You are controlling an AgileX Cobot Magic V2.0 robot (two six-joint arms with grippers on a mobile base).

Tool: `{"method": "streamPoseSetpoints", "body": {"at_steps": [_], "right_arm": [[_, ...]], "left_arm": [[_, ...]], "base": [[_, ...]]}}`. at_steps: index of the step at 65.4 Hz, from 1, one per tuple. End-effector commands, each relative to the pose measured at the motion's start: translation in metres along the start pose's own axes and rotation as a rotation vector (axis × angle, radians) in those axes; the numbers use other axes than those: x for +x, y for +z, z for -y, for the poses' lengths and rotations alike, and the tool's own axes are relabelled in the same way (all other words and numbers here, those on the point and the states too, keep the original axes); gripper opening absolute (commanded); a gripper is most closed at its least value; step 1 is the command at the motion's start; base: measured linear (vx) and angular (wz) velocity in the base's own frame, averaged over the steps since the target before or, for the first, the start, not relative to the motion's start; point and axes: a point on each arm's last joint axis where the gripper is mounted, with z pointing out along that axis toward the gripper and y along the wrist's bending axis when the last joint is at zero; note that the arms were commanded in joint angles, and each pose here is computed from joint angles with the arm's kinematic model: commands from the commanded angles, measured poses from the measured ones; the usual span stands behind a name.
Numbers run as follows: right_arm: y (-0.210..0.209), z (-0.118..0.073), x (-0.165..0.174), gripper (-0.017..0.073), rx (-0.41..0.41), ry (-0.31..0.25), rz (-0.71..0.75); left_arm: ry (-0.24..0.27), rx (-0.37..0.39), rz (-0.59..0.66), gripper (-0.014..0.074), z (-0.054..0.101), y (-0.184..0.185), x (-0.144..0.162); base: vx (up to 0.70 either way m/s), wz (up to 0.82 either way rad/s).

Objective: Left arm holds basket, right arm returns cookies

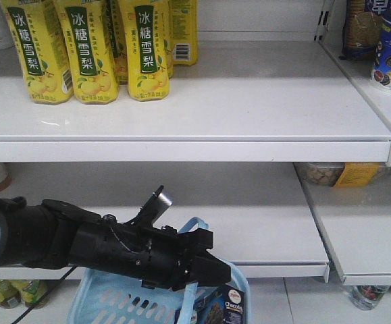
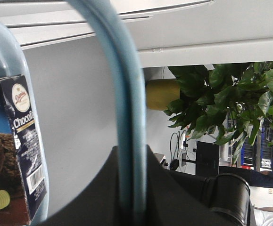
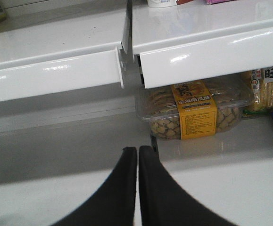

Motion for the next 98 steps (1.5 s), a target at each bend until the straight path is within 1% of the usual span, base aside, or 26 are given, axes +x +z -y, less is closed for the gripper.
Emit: {"method": "streamPoseSetpoints", "body": {"at_steps": [1,6,13,26,34,38,43,49,52,55,60,64,67,75,78,85,98], "right_arm": [[0.000,-0.003,-0.018,0.0000,-0.014,0.007,0.096],[0.000,-0.004,-0.018,0.0017,-0.024,0.012,0.095],[0.000,-0.009,-0.016,0.0070,-0.069,0.006,0.075],[0.006,-0.021,-0.004,0.0264,-0.167,0.053,-0.057],[0.014,-0.032,0.004,0.0390,-0.233,0.096,-0.150],[0.019,-0.040,0.009,0.0426,-0.269,0.110,-0.207],[0.027,-0.050,0.020,0.0455,-0.306,0.128,-0.302],[0.032,-0.064,0.033,0.0456,-0.347,0.186,-0.422],[0.036,-0.071,0.041,0.0456,-0.353,0.213,-0.486],[0.038,-0.079,0.049,0.0456,-0.362,0.255,-0.550],[0.040,-0.092,0.061,0.0456,-0.372,0.291,-0.634],[0.044,-0.100,0.069,0.0456,-0.362,0.301,-0.688],[0.048,-0.105,0.072,0.0456,-0.361,0.281,-0.714],[0.064,-0.119,0.080,0.0456,-0.345,0.206,-0.795],[0.069,-0.124,0.082,0.0456,-0.339,0.189,-0.826],[0.083,-0.135,0.089,0.0456,-0.318,0.170,-0.887],[0.100,-0.145,0.100,0.0456,-0.279,0.169,-0.935]], "left_arm": [[0.077,0.073,0.040,-0.0006,0.023,-0.009,-0.005],[0.077,0.073,0.040,-0.0006,0.023,-0.009,-0.005],[0.077,0.073,0.040,-0.0006,0.023,-0.009,-0.005],[0.077,0.073,0.040,-0.0006,0.023,-0.009,-0.005],[0.077,0.073,0.040,-0.0006,0.023,-0.009,-0.005],[0.077,0.073,0.040,-0.0006,0.023,-0.009,-0.005],[0.077,0.073,0.040,-0.0006,0.023,-0.009,-0.005],[0.077,0.073,0.040,-0.0006,0.023,-0.009,-0.005],[0.077,0.073,0.040,-0.0006,0.023,-0.009,-0.005],[0.077,0.073,0.040,-0.0006,0.023,-0.009,-0.005],[0.077,0.073,0.040,-0.0006,0.023,-0.009,-0.005],[0.077,0.073,0.040,-0.0006,0.023,-0.009,-0.005],[0.077,0.073,0.040,-0.0006,0.023,-0.009,-0.005],[0.077,0.073,0.040,-0.0006,0.023,-0.009,-0.005],[0.077,0.073,0.040,-0.0006,0.023,-0.009,-0.005],[0.077,0.073,0.040,-0.0006,0.023,-0.009,-0.005],[0.077,0.073,0.040,-0.0006,0.023,-0.009,-0.005]], "base": [[0.00,0.00],[0.00,0.00],[0.00,0.00],[0.00,0.00],[0.00,0.00],[0.00,0.00],[0.00,0.00],[0.00,0.00],[0.00,0.00],[0.00,0.00],[0.00,0.00],[0.00,0.00],[0.00,0.00],[0.00,0.00],[0.00,0.00],[0.00,0.00],[0.00,0.00]]}}
